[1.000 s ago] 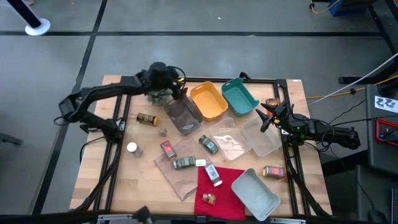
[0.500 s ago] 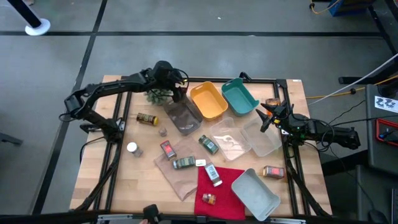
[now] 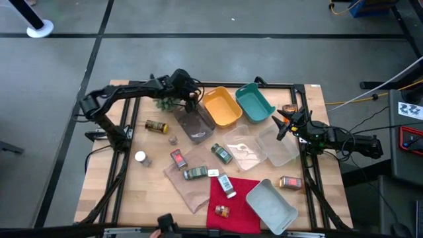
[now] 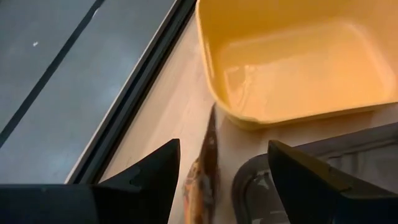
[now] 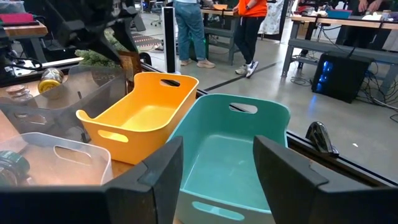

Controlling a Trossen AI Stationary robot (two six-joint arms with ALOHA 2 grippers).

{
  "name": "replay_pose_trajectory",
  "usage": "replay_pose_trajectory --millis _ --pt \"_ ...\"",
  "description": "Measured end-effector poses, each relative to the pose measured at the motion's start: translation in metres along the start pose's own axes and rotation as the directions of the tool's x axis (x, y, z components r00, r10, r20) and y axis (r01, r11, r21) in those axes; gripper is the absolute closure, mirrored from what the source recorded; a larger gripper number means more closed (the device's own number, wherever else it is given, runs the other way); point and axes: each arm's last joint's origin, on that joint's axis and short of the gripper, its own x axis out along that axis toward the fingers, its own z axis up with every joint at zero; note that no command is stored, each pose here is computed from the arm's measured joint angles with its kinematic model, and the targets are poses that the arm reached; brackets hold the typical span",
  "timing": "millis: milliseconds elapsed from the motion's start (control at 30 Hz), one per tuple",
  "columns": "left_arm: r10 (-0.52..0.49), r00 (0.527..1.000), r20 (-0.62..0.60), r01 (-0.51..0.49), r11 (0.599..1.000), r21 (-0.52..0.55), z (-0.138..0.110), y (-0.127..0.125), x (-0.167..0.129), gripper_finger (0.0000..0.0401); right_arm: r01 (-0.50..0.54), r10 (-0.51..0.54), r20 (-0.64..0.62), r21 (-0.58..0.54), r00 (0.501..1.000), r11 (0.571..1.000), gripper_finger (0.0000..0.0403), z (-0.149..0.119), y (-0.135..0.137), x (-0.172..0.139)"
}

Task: Sort spices by type
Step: Put the left brown seasoning pack into the green bin

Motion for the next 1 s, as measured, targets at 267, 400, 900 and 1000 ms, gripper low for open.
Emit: replay_pose_trajectory --millis 267,400,900,1000 --pt "0.032 0.999 -0.005 -0.032 0.999 -0.032 -0.004 0.013 0.009 0.0174 0.000 0.000 -0.001 -0.001 1.000 1.000 0.0210 0.000 0.000 0.000" --pt "0.032 0.999 -0.041 -0.034 0.998 -0.044 -0.010 0.017 0.019 0.0174 0.000 0.000 -0.002 -0.001 1.000 1.000 0.0210 0.000 0.000 0.000" --pt "0.024 0.998 -0.050 -0.027 0.998 -0.057 -0.015 0.020 0.032 0.0174 0.000 0.000 -0.002 -0.001 1.000 1.000 0.0210 0.000 0.000 0.000" --pt "0.016 0.999 -0.049 -0.019 0.998 -0.054 -0.015 0.020 0.033 0.0176 0.000 0.000 -0.003 -0.002 1.000 1.000 0.0210 0.000 0.000 0.000"
